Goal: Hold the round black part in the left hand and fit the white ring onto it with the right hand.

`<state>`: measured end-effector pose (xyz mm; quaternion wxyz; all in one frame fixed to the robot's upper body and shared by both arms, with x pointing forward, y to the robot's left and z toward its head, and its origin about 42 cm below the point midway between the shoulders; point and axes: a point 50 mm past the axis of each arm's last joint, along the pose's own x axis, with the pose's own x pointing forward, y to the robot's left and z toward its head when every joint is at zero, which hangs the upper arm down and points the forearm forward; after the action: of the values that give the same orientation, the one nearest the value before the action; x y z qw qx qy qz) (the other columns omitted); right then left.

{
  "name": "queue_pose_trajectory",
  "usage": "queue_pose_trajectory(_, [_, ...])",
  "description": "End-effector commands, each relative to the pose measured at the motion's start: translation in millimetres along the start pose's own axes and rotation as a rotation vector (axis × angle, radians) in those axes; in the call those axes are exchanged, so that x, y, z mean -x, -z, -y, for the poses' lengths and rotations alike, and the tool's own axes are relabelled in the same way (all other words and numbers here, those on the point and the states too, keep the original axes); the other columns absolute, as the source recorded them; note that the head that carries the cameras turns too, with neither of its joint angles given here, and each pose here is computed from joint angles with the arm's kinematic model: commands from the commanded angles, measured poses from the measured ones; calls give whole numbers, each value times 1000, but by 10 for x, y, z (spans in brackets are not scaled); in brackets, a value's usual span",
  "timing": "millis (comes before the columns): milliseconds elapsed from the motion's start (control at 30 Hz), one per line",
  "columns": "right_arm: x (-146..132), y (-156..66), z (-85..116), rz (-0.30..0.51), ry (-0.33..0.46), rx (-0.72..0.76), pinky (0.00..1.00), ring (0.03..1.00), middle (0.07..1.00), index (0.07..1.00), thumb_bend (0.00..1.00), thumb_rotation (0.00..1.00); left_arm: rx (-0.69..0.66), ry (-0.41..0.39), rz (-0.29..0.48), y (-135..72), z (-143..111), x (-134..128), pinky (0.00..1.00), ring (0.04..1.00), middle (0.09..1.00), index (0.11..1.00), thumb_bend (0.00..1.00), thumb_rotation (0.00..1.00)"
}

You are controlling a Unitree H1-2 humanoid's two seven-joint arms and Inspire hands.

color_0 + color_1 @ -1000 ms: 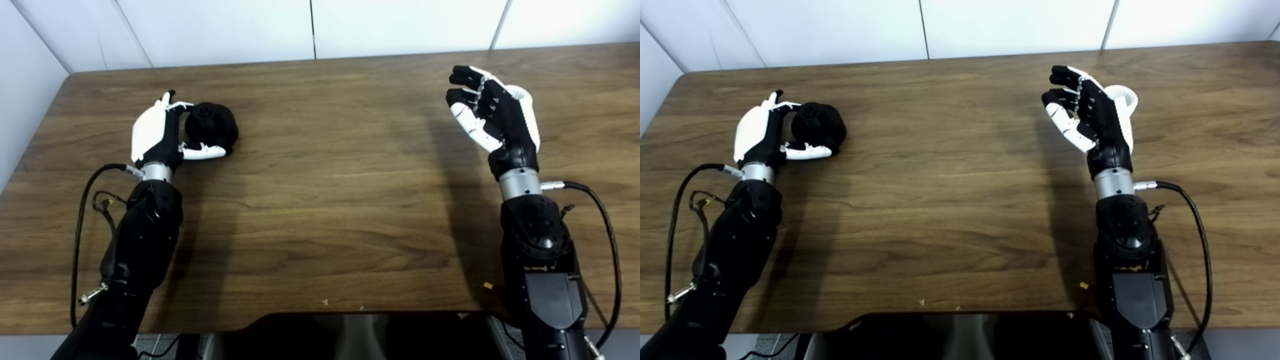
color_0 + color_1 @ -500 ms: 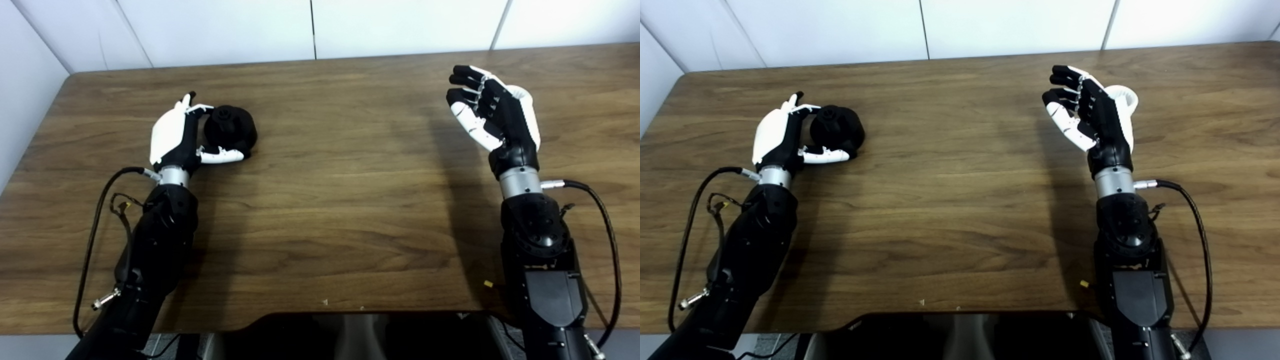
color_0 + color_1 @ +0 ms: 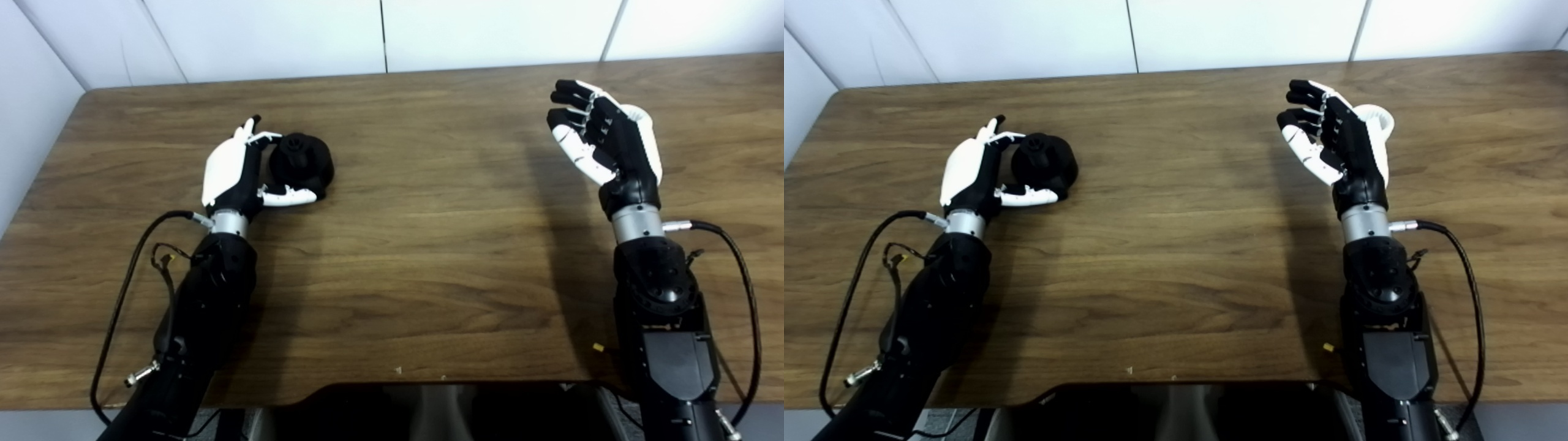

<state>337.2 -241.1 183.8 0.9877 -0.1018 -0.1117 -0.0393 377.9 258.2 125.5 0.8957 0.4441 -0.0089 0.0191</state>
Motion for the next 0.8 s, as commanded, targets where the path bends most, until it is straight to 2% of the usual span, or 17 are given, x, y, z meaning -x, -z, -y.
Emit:
queue_pose_trajectory(0, [-104, -210, 23, 105, 14, -6, 684, 716, 759, 755, 558, 408, -9, 79, 33, -87, 163, 73, 1000, 1000, 1000, 616, 959, 290])
queue_pose_trajectory(433, [-111, -204, 33, 103, 17, -15, 700, 719, 756, 756, 571, 412, 46, 122, 102, -256, 298, 209, 1000, 1000, 1000, 616, 950, 246])
queue_pose_trajectory(767, [-115, -196, 48, 100, 23, -13, 707, 717, 757, 755, 588, 431, 73, 144, 151, -427, 425, 354, 1000, 1000, 1000, 606, 972, 280])
